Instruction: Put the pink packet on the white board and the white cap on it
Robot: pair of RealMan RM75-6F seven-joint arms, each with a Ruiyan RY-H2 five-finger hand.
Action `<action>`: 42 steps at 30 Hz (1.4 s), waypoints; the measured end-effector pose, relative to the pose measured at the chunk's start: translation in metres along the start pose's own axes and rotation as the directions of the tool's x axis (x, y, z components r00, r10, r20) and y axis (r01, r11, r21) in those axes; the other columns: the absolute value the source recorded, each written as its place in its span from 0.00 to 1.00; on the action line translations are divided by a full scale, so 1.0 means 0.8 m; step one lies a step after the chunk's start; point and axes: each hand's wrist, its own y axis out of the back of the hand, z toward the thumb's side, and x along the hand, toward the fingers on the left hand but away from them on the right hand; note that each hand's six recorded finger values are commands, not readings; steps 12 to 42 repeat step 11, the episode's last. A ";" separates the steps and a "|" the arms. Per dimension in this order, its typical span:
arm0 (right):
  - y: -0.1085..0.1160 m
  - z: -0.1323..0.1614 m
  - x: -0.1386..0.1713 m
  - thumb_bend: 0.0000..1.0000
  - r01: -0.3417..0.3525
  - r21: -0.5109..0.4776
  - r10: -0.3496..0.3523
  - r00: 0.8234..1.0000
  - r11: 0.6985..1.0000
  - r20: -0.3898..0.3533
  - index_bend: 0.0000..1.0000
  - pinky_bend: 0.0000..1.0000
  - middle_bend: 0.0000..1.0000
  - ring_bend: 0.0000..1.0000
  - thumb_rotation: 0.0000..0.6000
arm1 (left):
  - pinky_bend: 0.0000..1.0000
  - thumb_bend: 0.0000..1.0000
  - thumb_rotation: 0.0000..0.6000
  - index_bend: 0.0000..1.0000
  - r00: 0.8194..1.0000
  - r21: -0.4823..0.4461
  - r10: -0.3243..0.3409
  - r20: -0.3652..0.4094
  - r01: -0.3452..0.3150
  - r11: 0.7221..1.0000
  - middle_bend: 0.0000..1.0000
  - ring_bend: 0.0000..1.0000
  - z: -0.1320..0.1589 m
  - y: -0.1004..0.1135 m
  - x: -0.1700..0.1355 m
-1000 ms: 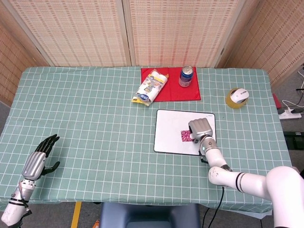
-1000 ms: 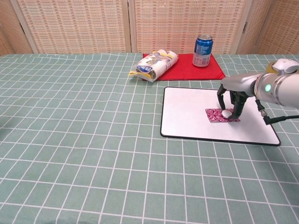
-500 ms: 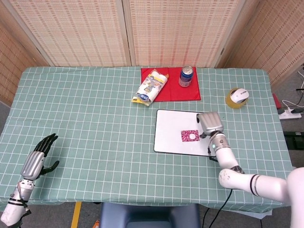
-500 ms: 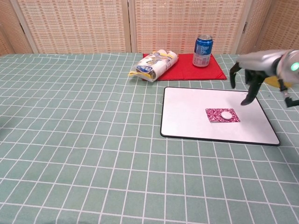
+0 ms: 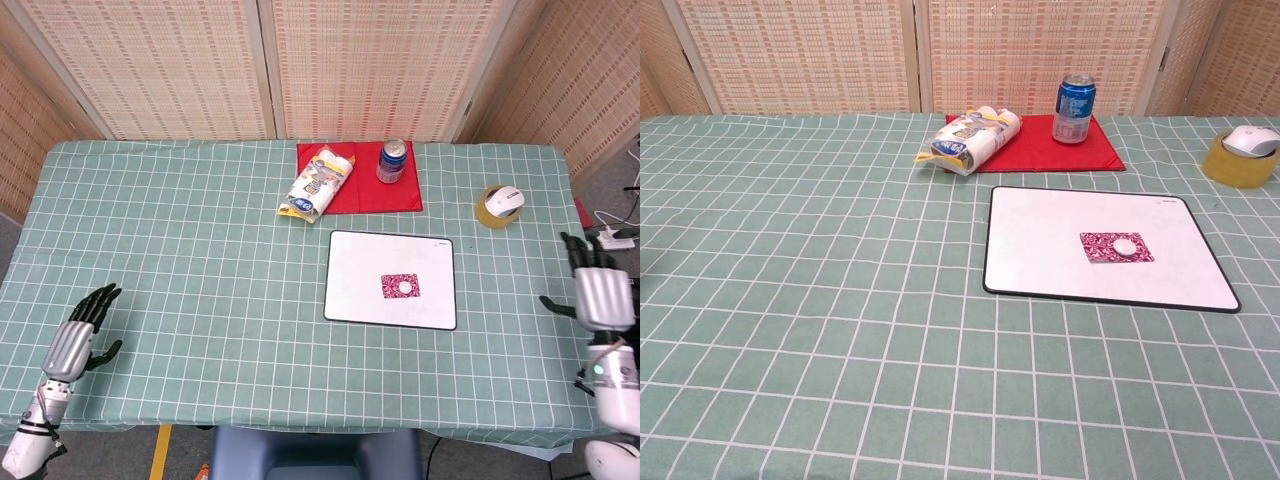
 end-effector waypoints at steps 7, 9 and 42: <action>-0.024 -0.071 0.037 0.00 0.029 -0.117 -0.025 0.999 0.993 0.034 0.00 0.00 0.00 0.00 0.54 | 0.10 0.28 1.00 0.00 1.000 0.017 0.011 -0.008 -0.011 1.000 0.00 0.00 -0.001 0.001 0.000; -0.024 -0.068 0.042 0.00 0.055 -0.123 -0.054 0.998 0.991 0.014 0.00 0.00 0.00 0.00 0.54 | 0.10 0.28 1.00 0.00 1.000 0.013 0.017 -0.013 -0.017 1.000 0.00 0.00 -0.002 0.002 0.000; -0.023 -0.064 0.044 0.00 0.082 -0.113 -0.083 0.997 0.990 -0.008 0.00 0.00 0.00 0.00 0.54 | 0.10 0.28 1.00 0.00 1.000 0.021 0.015 -0.013 -0.015 1.000 0.00 0.00 -0.002 0.001 0.001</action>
